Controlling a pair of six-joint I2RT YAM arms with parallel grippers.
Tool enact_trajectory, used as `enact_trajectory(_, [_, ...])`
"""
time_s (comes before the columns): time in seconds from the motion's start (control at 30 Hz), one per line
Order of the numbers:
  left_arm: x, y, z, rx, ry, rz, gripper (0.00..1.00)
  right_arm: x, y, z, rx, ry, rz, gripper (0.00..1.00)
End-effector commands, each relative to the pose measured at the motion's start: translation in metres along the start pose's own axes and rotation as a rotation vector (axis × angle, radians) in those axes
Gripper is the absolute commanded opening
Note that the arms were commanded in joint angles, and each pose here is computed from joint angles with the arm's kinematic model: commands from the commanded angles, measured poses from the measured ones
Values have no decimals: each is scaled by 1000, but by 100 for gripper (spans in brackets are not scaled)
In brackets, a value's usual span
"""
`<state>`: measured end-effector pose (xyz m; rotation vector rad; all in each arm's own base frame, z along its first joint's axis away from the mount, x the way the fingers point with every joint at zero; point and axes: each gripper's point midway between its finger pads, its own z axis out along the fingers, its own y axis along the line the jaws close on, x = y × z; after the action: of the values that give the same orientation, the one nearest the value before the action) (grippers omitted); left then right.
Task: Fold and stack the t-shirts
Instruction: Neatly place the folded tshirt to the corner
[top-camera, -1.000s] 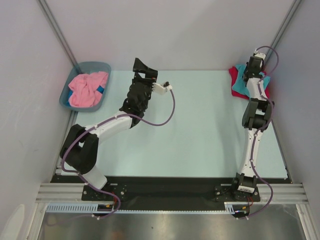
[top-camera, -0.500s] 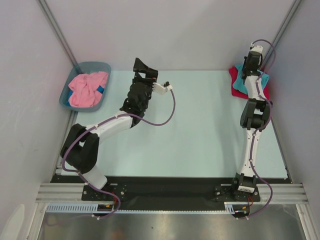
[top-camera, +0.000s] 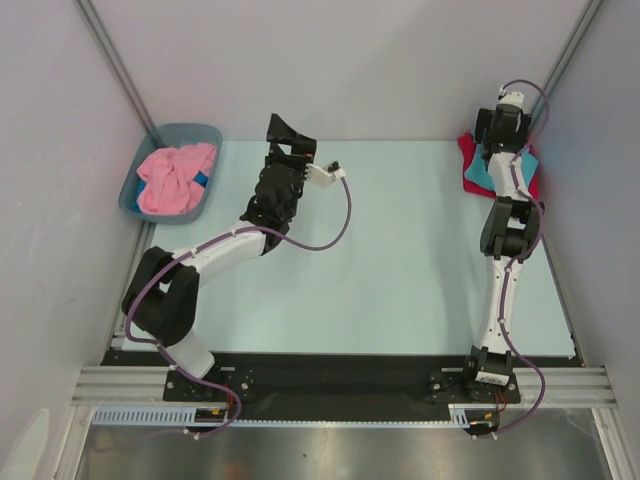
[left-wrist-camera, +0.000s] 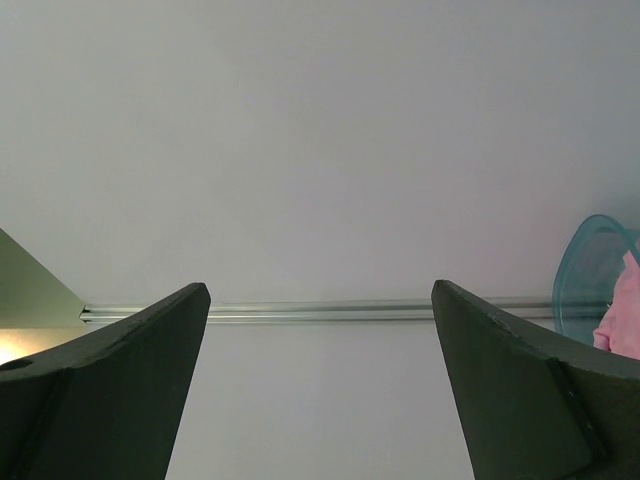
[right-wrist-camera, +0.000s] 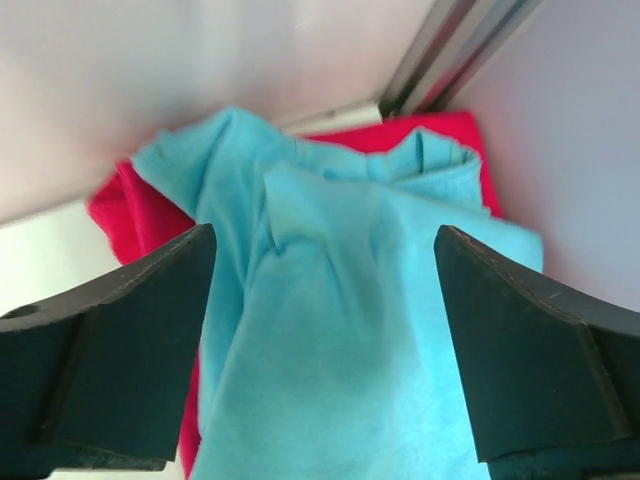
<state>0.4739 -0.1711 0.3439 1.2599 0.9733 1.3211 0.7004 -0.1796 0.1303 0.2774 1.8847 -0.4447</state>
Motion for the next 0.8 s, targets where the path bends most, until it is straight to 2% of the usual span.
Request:
enact_trajectory(0.0, [2, 33, 0, -80, 6, -23, 100, -20, -16, -10, 38, -25, 31, 93])
enact_trajectory(0.03, [2, 32, 0, -79, 8, -22, 100, -13, -19, -10, 47, -10, 36, 91])
enact_trajectory(0.1, [3, 33, 0, -81, 8, -24, 100, -4, -28, -7, 79, 5, 37, 81])
enact_trajectory(0.13, [3, 32, -1, -78, 8, -22, 100, 2, -32, -5, 93, 13, 43, 67])
enact_trajectory(0.17, [2, 31, -1, -74, 5, -19, 100, 5, -36, -3, 104, 20, 51, 38])
enact_trajectory(0.2, [2, 30, -1, -74, 5, -17, 100, 13, -39, 2, 112, 32, 60, 23])
enact_trajectory(0.27, [1, 30, -2, -75, 4, -14, 100, 16, -49, 5, 134, 41, 93, 3])
enact_trajectory(0.37, [-1, 30, -1, -74, 1, -11, 100, 15, -50, 6, 127, 32, 94, 2])
enact_trajectory(0.47, [-3, 32, 1, -79, -1, -12, 100, 16, -36, 9, 63, 31, 82, 6])
enact_trajectory(0.77, [-7, 36, 5, -90, 0, -15, 100, 15, 8, 7, -76, 23, 39, 0])
